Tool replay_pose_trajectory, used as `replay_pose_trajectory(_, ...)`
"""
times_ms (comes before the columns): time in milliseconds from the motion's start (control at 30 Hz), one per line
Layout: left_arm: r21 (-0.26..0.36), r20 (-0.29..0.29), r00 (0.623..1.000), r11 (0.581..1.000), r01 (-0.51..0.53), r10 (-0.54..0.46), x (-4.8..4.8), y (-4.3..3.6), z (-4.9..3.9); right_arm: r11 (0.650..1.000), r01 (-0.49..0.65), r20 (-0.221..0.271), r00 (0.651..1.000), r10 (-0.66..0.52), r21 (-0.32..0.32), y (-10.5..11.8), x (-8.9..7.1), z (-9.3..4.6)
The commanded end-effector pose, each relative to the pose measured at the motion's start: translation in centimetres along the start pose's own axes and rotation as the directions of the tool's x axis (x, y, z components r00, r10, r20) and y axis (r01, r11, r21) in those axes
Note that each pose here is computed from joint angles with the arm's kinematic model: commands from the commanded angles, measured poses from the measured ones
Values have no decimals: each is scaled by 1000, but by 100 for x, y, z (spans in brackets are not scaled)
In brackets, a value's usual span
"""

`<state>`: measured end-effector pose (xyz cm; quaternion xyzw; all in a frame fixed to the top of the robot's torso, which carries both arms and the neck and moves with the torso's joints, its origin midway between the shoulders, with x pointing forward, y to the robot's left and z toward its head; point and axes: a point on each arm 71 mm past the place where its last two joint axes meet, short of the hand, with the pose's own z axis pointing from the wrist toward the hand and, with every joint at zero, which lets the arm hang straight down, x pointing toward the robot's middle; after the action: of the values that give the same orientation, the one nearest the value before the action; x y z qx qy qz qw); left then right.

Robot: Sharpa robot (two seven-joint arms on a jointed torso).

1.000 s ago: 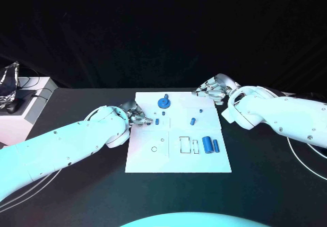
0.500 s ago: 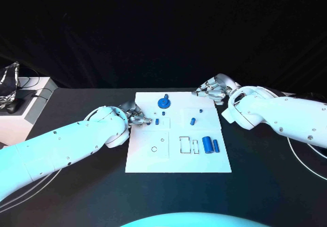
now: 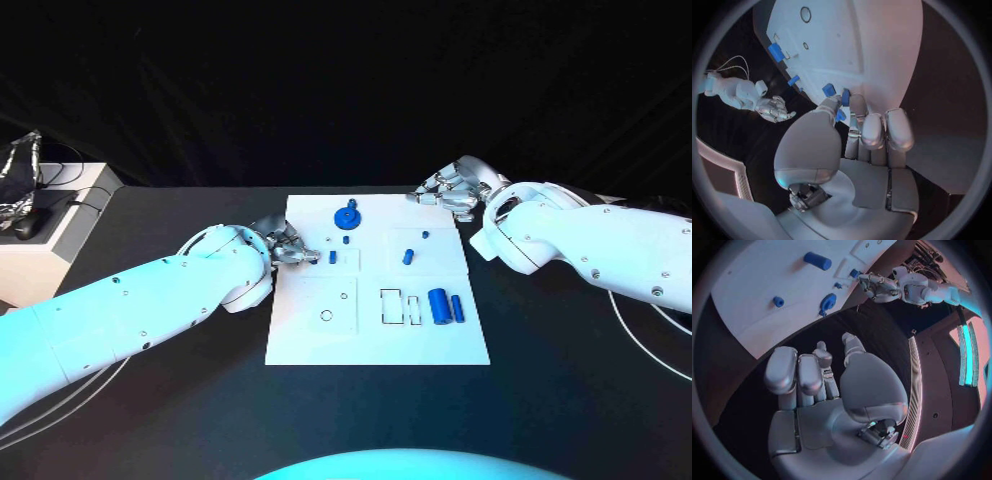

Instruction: Assemble the parts on the task board

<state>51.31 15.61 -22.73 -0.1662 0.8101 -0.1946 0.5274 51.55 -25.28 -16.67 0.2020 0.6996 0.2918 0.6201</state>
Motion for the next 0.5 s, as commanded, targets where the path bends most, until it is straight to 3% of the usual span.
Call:
replay_pose_trajectory(33,-2,-16,1000,1000,-3,3,19,2,-1,1000,9,-1,1000,-9,-16,15,2,-2)
replay_pose_trajectory(500,-1,-10,1000,1000,3,-3,15,-1,2,1000,9,2,1000,-9,-16,13,-2,-3)
